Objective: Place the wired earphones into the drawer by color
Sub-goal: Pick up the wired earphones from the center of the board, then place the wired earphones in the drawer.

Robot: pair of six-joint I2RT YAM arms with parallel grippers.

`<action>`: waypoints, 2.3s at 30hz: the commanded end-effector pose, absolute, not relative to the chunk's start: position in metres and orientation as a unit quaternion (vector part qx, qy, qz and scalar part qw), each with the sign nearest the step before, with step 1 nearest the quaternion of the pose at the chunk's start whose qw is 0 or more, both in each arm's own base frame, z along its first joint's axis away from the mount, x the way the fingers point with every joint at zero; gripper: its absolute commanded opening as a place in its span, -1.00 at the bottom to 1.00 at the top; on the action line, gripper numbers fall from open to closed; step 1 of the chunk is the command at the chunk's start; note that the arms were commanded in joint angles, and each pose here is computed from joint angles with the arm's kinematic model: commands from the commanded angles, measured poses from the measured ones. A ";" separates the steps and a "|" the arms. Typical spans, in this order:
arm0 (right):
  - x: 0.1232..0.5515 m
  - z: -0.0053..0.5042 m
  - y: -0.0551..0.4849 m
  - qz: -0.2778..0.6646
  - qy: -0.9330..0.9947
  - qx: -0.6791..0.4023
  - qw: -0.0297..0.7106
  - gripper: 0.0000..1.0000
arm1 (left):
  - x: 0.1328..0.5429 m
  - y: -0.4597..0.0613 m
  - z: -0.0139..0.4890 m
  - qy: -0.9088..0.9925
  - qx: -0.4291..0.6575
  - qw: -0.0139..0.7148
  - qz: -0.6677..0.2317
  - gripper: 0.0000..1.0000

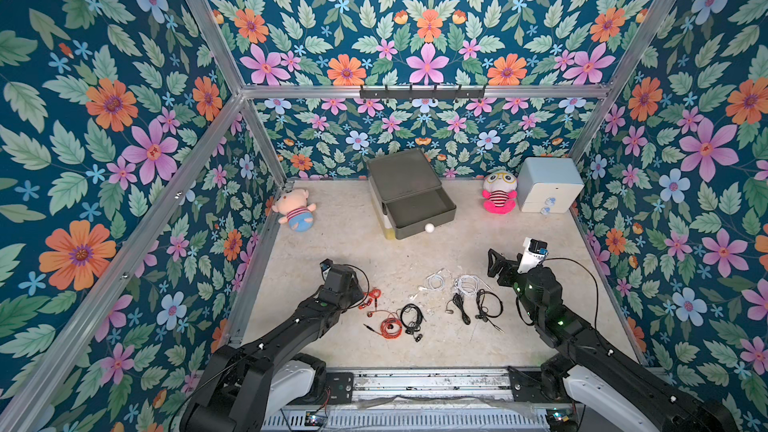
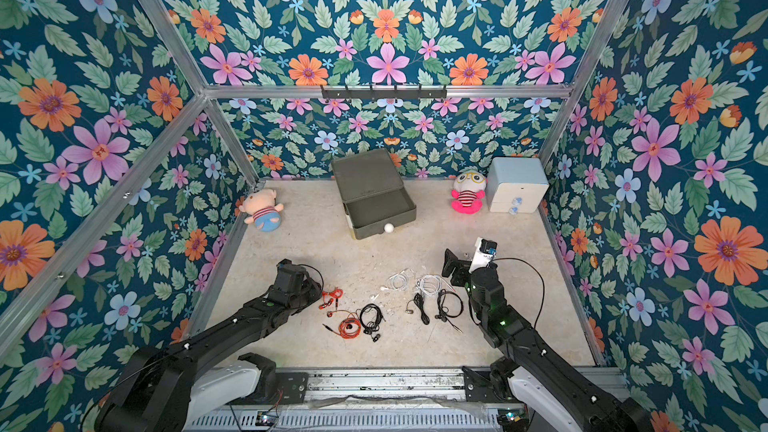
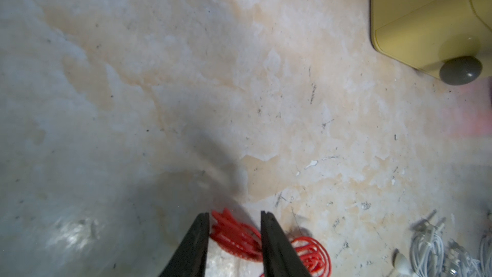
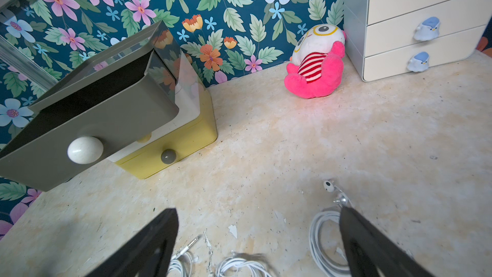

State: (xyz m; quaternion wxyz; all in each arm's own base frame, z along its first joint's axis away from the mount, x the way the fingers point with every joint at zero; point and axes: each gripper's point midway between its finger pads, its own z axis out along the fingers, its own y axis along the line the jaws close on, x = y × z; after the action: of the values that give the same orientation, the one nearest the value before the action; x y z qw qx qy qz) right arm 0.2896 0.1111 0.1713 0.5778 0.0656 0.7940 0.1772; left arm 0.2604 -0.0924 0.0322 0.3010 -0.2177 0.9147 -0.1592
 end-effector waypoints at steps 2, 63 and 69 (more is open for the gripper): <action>0.291 0.178 0.111 0.178 0.785 0.064 0.589 0.98 | 0.266 -0.092 0.035 0.913 -0.211 0.312 -0.155 -0.46; 0.290 0.179 0.111 0.180 0.783 0.064 0.592 0.98 | 0.333 -0.139 0.313 0.749 -0.015 0.607 -0.266 -1.00; 0.290 0.178 0.111 0.180 0.783 0.063 0.592 0.98 | 0.353 -0.161 0.351 0.724 0.051 0.636 -0.263 -1.00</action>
State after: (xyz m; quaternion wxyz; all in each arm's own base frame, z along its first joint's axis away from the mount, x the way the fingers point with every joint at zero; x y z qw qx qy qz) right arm 0.2880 0.1104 0.1703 0.5799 0.0595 0.7937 0.1737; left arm 0.3489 -0.1494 0.3282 0.6077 0.0006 0.7489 -0.2643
